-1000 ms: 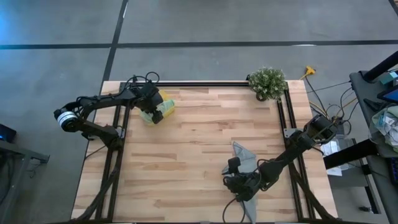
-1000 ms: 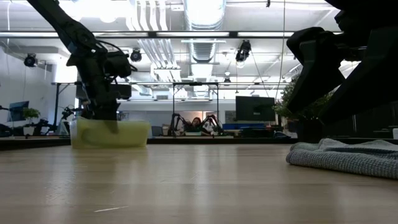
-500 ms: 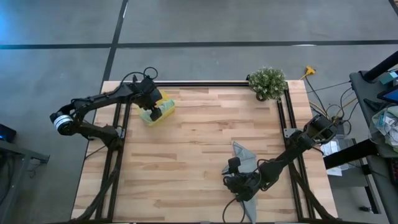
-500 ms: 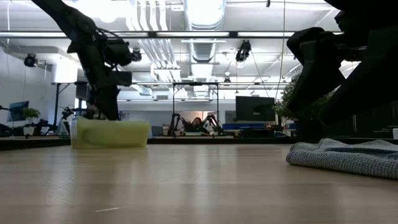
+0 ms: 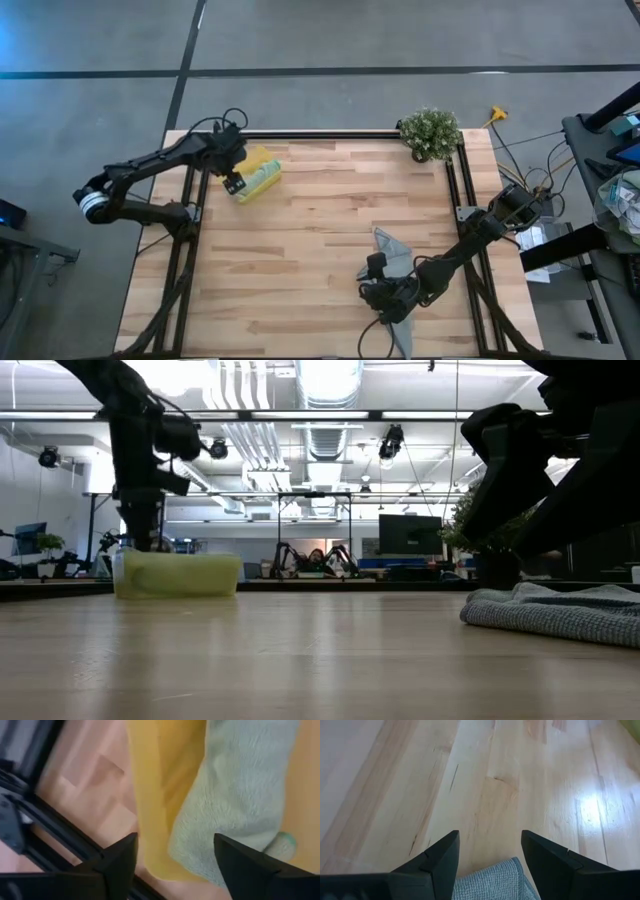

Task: Roll microfiber towels into tight, uniform cylinder then place into a basket
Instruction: Put the rolled green towel into the yellow bin

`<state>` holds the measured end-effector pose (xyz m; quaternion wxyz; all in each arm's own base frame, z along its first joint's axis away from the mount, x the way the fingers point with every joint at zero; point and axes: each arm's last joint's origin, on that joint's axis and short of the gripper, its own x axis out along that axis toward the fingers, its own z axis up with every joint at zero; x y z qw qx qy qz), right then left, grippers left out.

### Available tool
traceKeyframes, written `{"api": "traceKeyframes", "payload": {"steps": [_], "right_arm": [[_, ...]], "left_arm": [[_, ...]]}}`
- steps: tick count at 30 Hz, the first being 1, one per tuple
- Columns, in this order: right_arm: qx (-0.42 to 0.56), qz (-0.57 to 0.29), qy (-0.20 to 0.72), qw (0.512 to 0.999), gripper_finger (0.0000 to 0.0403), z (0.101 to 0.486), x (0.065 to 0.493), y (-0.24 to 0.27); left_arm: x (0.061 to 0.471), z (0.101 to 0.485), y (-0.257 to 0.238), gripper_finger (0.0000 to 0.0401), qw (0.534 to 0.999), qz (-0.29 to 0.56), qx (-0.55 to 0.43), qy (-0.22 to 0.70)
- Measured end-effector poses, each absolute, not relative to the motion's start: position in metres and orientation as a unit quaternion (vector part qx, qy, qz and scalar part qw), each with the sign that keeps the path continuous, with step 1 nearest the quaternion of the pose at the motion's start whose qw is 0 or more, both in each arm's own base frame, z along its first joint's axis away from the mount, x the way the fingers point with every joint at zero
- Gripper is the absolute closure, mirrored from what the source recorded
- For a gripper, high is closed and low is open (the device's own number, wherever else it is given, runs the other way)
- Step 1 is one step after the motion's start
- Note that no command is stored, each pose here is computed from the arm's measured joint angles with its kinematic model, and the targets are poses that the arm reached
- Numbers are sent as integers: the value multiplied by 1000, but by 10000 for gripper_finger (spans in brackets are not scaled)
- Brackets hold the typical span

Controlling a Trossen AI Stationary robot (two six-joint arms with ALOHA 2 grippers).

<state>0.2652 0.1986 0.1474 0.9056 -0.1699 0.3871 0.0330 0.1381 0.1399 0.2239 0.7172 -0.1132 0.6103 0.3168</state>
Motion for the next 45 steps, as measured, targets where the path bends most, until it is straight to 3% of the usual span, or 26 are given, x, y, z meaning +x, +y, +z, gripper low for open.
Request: {"api": "traceKeyframes", "payload": {"steps": [11,21,29,38,45], "right_arm": [[-170,38,328,928,205,157,283,194],[-153,42,288,944,306,184,351,122],[-128,57,298,944,386,164,424,62],[-108,4,279,954,394,140,505,23],[-96,-52,266,958,394,145,538,1]], "left_arm": [[144,194,145,242,680,299,-140,654],[146,196,142,285,707,259,-181,633],[147,194,139,314,713,244,-238,613],[153,193,132,333,717,214,-266,608],[158,188,130,334,712,202,-262,619]]}}
